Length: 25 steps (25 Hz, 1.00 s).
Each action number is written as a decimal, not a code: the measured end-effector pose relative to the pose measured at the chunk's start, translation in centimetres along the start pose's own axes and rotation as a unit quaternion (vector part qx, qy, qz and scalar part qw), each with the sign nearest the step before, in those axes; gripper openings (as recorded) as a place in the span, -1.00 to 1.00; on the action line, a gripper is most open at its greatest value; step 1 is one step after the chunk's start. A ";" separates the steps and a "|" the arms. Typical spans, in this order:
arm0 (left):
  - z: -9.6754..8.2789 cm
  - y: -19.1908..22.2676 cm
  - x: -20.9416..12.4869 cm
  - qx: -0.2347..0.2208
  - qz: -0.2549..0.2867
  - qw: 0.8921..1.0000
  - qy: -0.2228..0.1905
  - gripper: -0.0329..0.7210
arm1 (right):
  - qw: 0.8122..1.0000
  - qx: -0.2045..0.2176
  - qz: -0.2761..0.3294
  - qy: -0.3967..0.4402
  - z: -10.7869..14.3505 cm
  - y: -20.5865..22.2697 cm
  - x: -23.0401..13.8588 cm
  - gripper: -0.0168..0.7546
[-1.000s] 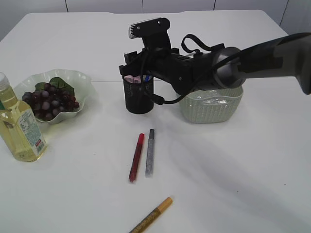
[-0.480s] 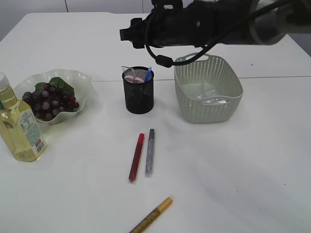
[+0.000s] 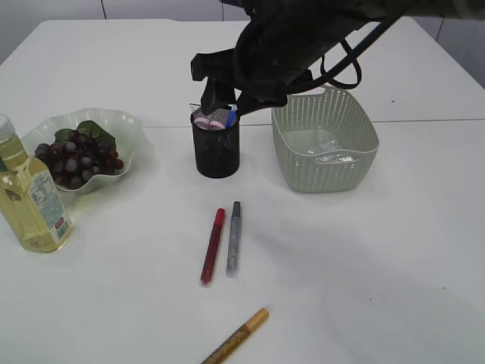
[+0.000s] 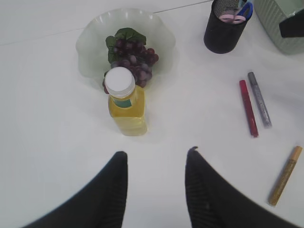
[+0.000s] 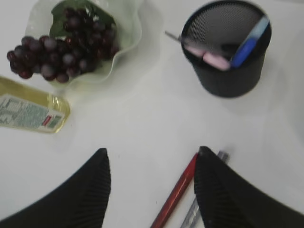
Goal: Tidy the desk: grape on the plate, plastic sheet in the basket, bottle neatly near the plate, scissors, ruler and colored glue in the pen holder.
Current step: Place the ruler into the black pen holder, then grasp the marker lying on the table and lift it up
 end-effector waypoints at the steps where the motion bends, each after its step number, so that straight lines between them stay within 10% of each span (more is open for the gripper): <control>1: -0.1 0.0 0.0 -0.002 0.000 1.000 -0.001 -0.13 | 1.000 -0.003 0.019 0.007 -0.1 -0.1 -0.6 0.12; 14: -1.3 1.1 0.1 -0.032 0.017 0.999 -0.007 -0.13 | 0.959 -0.101 0.225 0.137 -2.5 -1.2 -7.9 0.13; 25: -2.0 1.8 0.2 -0.047 0.030 0.998 -0.010 -0.13 | 0.951 -0.129 0.233 0.158 -4.2 1.7 -8.7 0.13</control>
Point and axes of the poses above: a point on each arm's last joint axis where the gripper is mounted, y pointing out along that axis toward the gripper, z along the wrist's bending axis when the last joint is at zero, x = y × z, the point moved 8 cm from there along y, pointing out along that axis toward the gripper, and after that the axes turned 15 degrees about y, right-handed, at the moved point
